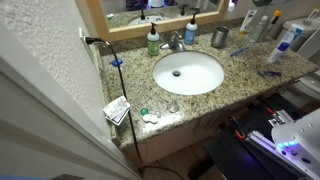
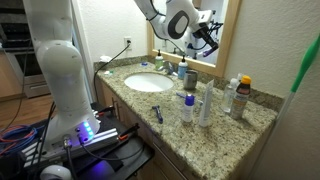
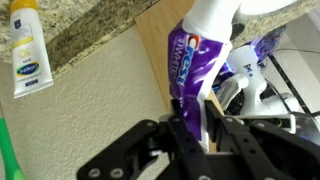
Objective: Take the toothbrush from the cup and put it on the counter, then pick the toothpaste and put it in the cup
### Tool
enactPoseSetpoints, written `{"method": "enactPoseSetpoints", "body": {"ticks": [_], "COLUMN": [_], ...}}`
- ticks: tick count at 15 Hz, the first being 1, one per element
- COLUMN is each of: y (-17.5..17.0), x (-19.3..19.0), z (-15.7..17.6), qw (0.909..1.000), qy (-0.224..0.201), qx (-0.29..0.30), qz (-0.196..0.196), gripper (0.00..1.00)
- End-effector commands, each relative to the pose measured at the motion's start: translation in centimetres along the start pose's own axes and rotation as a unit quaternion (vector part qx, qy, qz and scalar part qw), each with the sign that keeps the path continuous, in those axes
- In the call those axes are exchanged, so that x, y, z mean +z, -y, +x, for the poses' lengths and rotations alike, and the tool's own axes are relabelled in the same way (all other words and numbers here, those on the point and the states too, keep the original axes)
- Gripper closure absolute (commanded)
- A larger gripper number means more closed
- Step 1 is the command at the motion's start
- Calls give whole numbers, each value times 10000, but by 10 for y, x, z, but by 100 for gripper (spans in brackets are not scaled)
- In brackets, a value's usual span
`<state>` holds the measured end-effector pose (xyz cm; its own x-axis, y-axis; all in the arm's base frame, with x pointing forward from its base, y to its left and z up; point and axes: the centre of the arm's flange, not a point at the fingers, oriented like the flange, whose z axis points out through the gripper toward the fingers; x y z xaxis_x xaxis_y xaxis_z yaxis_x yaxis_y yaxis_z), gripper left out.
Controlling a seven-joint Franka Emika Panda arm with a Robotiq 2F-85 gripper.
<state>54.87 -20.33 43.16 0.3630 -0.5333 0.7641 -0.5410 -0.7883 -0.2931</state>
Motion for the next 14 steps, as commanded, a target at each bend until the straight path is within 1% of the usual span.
{"method": "enactPoseSetpoints", "body": {"ticks": [1,3,4,5,7,9,10,12,14], "y": [-8,-23,-24,-38,-37,-25,-20,-6,7], "x": [-3,-6,-6,1,3,10,13,16,23], "z": [-9,-18,-18,-28,-47,-67,-73,-85,-96], "qw": [9999,9996,9995,9994,9990,9985,9980,9973,9963], "qy": [-143,-257,-267,-285,-186,-78,-131,-48,-107], "qx": [-71,-152,-164,-204,-398,-541,-616,-725,-837], "qz": [33,-2,-10,-43,13,21,12,121,152], "gripper": [74,74,74,93,93,93,93,93,93]}}
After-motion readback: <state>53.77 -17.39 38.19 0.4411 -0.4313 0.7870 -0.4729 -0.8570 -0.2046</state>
